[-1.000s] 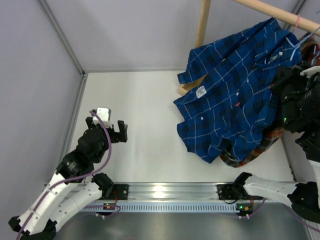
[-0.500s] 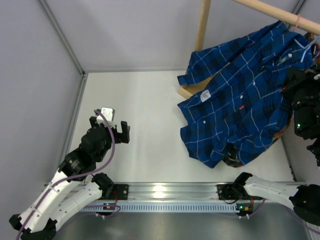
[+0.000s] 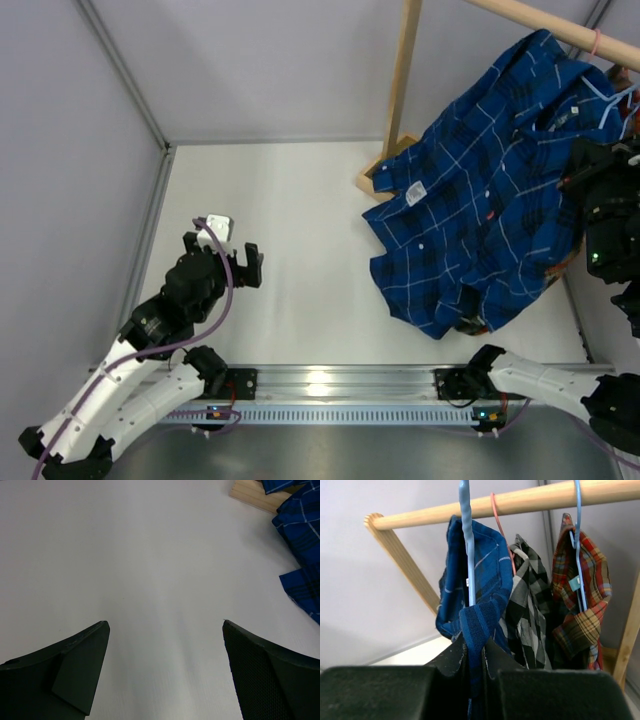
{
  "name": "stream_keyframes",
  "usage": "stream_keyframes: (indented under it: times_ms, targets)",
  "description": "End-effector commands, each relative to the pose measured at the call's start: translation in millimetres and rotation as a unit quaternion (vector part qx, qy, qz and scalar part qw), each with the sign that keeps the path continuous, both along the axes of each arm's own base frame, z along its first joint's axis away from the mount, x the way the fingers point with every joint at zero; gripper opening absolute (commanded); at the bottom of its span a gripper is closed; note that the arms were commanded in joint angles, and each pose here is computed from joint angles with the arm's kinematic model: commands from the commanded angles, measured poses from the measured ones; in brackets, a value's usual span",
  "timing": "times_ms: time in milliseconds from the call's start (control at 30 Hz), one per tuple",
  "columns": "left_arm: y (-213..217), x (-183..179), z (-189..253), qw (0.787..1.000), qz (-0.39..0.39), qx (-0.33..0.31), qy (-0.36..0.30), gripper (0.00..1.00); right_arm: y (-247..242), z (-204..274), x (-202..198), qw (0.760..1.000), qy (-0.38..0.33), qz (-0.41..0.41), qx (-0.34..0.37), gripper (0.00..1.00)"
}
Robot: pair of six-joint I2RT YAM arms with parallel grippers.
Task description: Place the shirt on the hanger
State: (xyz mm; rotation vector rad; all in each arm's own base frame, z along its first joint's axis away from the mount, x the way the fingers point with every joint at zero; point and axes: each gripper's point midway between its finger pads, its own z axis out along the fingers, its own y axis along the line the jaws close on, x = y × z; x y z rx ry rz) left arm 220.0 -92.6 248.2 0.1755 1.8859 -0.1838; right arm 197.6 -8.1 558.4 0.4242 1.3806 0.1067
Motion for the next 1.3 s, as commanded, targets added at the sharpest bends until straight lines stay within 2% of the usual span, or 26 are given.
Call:
stream_keyframes:
  times_ms: [0, 233, 600, 767, 900, 967, 1267]
  targets:
    - [-7, 5, 7, 1.0, -0.007, -0.019, -0.012, 0.98, -10, 13, 6, 0.998, -0.024, -0.054, 0.028, 0.0]
    - [-7, 4, 9, 1.0, -0.008, -0.023, -0.015, 0.98, 34, 11, 49, 0.999, -0.012, -0.038, 0.006, 0.0]
    - [-7, 0, 15, 0.999, -0.019, -0.034, -0.026, 0.98, 90, 7, 128, 0.996, 0.003, -0.086, 0.008, 0.0]
    - [-11, -4, 19, 0.998, -0.034, -0.043, -0.033, 0.98, 91, 17, 144, 0.99, -0.002, -0.14, -0.007, 0.0]
    - [-16, -5, 19, 0.997, -0.047, -0.047, -0.031, 0.98, 107, 19, 167, 0.987, 0.002, -0.157, -0.03, 0.0]
    - [-18, -5, 19, 0.997, -0.052, -0.048, -0.029, 0.98, 108, 29, 171, 0.986, -0.01, -0.163, -0.02, 0.0]
    - [-22, -5, 16, 0.997, -0.06, -0.047, -0.025, 0.98, 113, -3, 218, 0.983, 0.003, -0.183, -0.024, 0.0]
